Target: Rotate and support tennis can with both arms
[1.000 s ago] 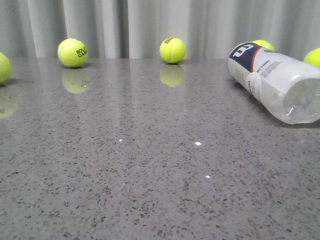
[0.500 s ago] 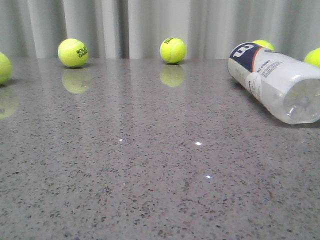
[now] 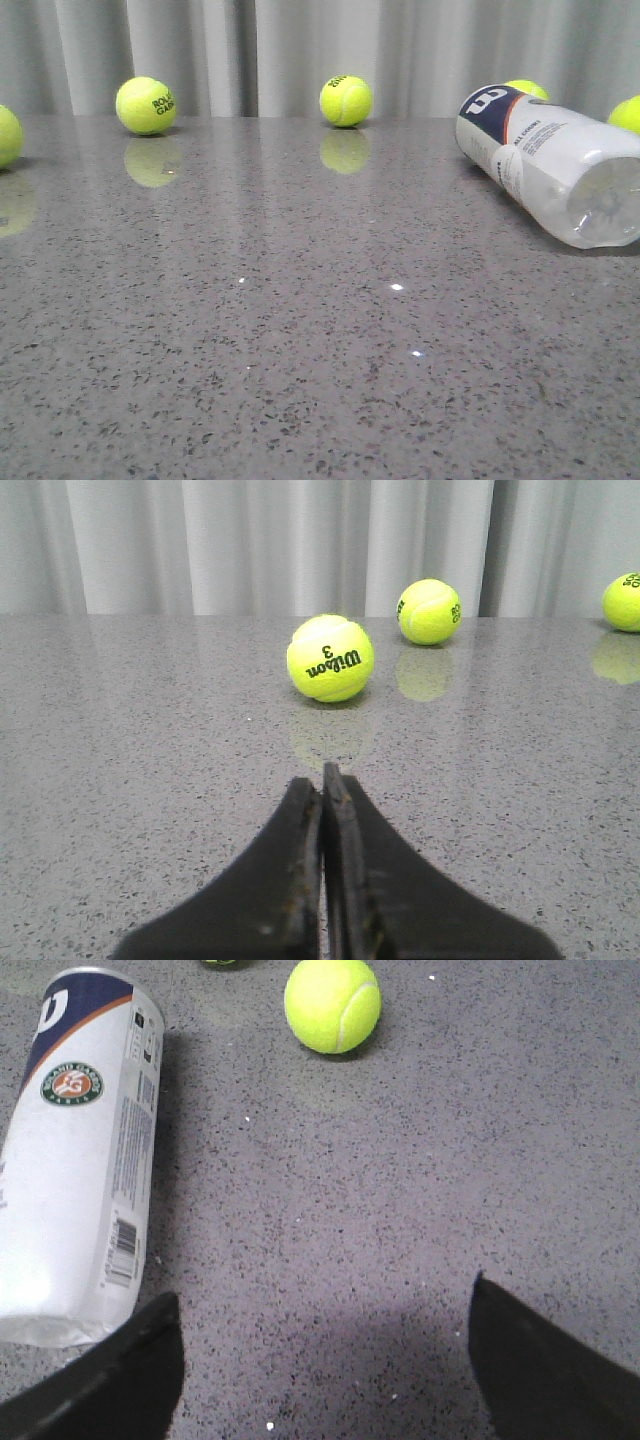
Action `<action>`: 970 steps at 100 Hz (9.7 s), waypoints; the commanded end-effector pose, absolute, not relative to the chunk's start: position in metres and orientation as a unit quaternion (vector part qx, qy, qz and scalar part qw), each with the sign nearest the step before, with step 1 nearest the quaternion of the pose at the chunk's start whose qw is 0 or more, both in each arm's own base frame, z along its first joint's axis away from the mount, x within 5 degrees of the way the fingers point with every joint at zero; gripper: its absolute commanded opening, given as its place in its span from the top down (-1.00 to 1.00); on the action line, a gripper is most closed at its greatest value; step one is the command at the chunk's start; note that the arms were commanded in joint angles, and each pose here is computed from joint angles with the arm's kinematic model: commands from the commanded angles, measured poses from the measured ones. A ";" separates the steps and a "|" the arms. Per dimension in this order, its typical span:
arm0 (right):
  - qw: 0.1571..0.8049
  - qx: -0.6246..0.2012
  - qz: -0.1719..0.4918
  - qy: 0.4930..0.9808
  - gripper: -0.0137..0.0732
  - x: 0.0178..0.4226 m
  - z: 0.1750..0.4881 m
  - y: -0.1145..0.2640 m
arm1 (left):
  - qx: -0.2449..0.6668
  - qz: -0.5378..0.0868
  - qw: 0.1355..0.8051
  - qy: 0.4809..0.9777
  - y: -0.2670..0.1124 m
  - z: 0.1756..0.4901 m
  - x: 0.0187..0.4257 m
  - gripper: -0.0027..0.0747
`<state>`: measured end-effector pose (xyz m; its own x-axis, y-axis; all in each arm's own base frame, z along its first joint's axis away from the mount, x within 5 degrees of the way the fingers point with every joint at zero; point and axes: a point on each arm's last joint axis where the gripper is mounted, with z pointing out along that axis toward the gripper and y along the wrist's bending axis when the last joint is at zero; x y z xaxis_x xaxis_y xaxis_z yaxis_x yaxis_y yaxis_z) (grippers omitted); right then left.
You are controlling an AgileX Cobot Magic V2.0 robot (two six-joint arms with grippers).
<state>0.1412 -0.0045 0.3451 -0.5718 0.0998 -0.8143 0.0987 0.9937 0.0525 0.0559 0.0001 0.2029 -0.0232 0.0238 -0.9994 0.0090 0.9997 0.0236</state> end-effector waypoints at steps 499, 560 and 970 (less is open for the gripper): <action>0.419 -0.050 0.109 0.900 0.83 0.132 0.358 0.052 | 0.010 -0.003 0.725 0.689 -0.001 0.198 0.055 0.98; 0.532 -0.036 0.163 0.830 0.83 0.043 0.303 0.011 | 0.010 -0.003 0.737 0.676 -0.001 0.210 0.053 0.98; 0.545 -0.033 0.167 0.821 0.84 0.030 0.299 0.005 | 0.358 -0.076 0.269 0.891 -0.168 0.420 0.229 0.94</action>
